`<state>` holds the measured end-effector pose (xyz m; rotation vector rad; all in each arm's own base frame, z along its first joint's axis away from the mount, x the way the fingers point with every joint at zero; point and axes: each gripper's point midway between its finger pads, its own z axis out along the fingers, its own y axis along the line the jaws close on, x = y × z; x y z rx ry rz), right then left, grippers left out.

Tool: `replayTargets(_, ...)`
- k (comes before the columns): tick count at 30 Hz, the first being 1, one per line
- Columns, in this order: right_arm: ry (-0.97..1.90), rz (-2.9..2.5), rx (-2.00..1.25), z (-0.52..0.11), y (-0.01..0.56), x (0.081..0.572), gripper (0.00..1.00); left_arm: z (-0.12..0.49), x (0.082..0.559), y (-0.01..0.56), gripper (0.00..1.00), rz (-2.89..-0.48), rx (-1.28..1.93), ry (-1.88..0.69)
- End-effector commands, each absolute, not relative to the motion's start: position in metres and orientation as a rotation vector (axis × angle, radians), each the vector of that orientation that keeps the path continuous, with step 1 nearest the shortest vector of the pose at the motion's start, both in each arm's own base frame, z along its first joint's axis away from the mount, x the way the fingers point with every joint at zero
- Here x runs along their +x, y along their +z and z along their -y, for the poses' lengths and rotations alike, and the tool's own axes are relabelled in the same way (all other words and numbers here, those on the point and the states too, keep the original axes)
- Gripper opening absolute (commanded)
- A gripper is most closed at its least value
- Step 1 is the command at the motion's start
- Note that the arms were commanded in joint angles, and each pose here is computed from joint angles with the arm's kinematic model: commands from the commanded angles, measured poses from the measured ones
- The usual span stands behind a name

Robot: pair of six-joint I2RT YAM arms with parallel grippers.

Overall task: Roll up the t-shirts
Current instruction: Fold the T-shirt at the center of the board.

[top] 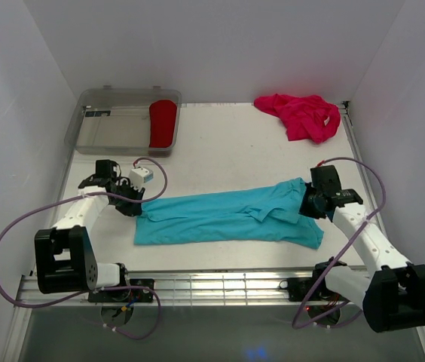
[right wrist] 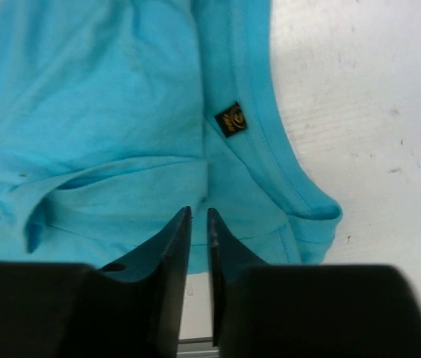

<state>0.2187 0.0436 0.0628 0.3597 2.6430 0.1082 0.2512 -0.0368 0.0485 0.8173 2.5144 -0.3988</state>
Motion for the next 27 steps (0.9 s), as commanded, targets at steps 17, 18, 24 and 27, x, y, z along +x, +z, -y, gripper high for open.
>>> replayTargets(17,0.319,-2.629,-0.242,-0.176,0.076,0.281,0.08,0.005,0.252,0.072,0.46,-2.571,0.753,-0.155)
replayTargets(18,0.34,-2.627,-0.233,-0.177,0.076,0.276,0.08,0.005,0.253,0.072,0.46,-2.57,0.753,-0.154)
replayTargets(24,0.526,-2.684,-0.228,-0.19,0.055,0.227,0.08,0.01,0.267,0.083,0.46,-2.535,0.732,-0.177)
replayTargets(27,0.559,-2.695,-0.172,-0.187,0.044,0.214,0.08,0.012,0.27,0.085,0.46,-2.527,0.728,-0.192)
